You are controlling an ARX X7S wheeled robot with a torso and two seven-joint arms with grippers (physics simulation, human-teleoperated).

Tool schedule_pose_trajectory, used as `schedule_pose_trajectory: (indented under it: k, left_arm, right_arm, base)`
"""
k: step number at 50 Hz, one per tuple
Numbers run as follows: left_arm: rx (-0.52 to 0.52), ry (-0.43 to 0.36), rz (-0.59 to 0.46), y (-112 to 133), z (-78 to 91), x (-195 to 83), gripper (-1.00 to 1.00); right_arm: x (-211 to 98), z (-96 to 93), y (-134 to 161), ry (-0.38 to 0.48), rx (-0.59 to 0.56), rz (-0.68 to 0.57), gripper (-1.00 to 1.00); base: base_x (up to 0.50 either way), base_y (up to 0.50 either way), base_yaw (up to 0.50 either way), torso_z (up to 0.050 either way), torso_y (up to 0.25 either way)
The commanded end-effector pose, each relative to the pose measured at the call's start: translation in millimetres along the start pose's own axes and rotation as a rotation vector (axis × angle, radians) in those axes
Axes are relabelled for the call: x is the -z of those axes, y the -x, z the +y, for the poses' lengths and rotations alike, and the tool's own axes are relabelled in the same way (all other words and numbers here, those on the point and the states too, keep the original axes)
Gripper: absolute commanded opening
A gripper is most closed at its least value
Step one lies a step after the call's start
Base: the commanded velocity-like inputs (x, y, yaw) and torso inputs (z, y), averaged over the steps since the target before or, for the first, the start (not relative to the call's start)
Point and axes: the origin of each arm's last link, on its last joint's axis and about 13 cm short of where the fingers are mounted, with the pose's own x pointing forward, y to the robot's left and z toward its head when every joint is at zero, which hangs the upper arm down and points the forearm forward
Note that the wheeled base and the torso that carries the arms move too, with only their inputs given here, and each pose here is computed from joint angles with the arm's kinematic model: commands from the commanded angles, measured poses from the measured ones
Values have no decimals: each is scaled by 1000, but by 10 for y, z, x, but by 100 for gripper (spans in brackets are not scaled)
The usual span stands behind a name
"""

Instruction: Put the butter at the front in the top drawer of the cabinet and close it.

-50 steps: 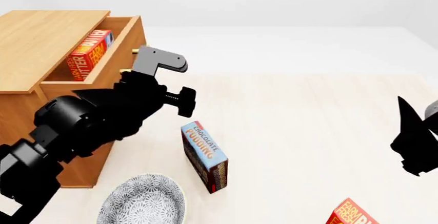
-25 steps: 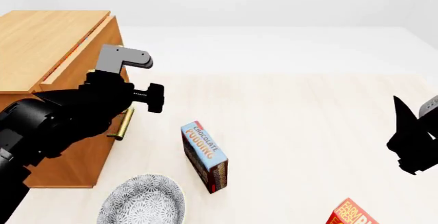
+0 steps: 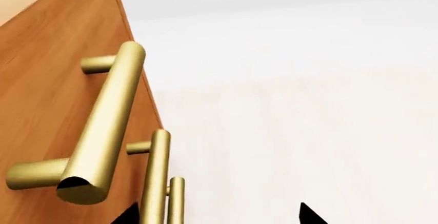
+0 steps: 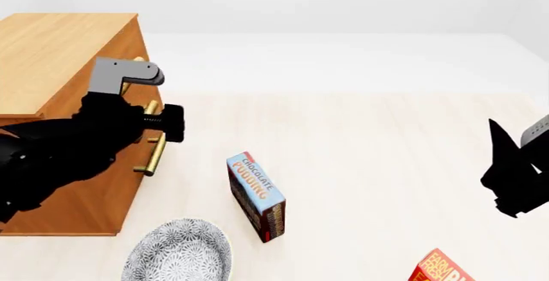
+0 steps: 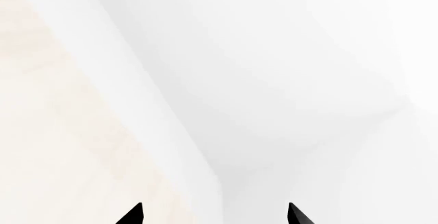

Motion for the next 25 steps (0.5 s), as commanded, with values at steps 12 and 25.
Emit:
schedule_pose_trajectory:
  k: [12, 25]
  left_arm:
    - [56, -99, -112, 688, -9, 242, 100]
    - [171, -135, -249, 1184, -160, 363, 100]
  right_arm:
    - [-49, 263, -122, -127, -16, -64, 100]
    - [-101, 606, -294, -326, -78, -130, 100]
  base:
    - [0, 0, 0, 0, 0]
    - [0, 0, 0, 0, 0]
